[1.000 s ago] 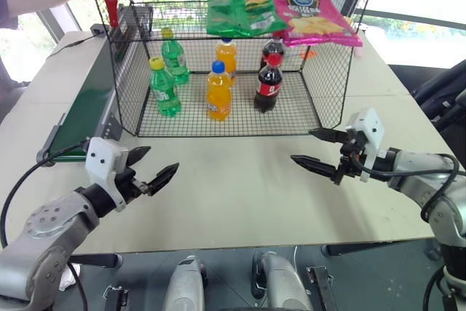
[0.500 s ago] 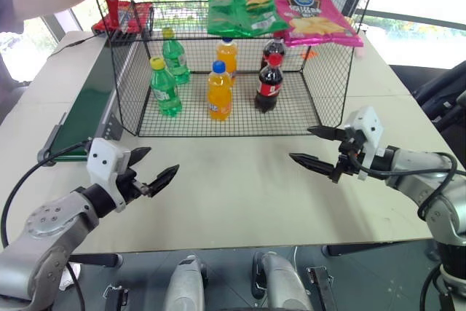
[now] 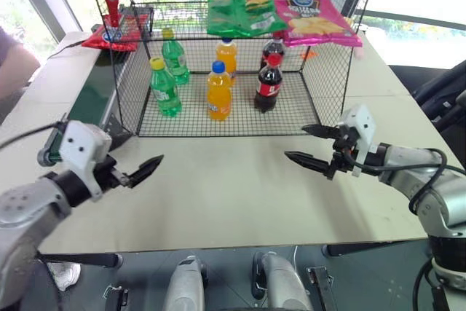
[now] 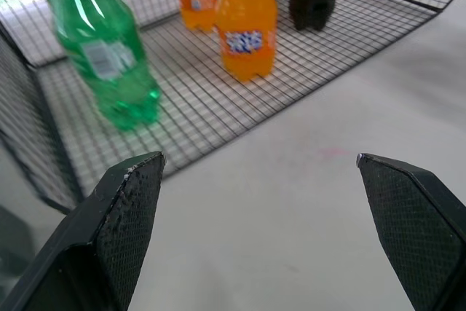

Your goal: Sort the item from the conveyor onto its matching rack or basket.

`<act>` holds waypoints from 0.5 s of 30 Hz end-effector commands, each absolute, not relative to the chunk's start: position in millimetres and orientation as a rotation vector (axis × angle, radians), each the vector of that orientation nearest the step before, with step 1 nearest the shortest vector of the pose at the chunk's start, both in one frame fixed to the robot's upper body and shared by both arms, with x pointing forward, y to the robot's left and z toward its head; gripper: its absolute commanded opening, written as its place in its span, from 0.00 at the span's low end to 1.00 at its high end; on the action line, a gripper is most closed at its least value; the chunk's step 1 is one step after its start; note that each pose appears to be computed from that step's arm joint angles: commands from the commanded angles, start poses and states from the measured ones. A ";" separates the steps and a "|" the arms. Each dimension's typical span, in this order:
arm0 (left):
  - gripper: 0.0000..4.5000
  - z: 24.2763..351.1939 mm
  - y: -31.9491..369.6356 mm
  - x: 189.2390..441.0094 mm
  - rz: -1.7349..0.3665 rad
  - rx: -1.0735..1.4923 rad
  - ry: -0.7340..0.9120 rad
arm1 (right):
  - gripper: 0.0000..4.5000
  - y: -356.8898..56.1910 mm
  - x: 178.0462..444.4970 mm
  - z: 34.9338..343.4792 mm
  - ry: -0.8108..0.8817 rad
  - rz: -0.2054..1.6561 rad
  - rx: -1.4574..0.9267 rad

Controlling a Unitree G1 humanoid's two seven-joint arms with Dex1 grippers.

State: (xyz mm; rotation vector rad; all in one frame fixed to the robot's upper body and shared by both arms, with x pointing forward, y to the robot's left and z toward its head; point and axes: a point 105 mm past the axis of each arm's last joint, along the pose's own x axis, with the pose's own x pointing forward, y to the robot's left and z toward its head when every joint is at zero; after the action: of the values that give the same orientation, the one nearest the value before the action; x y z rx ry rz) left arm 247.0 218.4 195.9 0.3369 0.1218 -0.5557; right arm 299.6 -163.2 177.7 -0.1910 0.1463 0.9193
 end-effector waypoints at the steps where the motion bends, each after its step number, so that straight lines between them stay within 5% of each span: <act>1: 0.99 217.6 255.0 241.5 -0.438 0.553 0.114 | 1.00 -153.7 297.4 197.4 0.072 0.963 -0.162; 8: 0.99 222.3 330.3 234.8 -0.212 1.152 0.168 | 1.00 -112.1 270.5 216.5 0.026 1.128 -0.075; 15: 0.99 226.0 349.4 246.2 -0.172 1.473 0.054 | 1.00 -94.4 250.6 192.8 0.099 1.156 -0.093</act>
State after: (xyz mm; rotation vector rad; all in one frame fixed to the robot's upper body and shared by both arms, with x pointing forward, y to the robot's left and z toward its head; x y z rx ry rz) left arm 241.0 353.6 213.8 1.3883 0.1224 -0.1768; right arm 257.0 -99.3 183.1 -0.0437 0.1440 1.1334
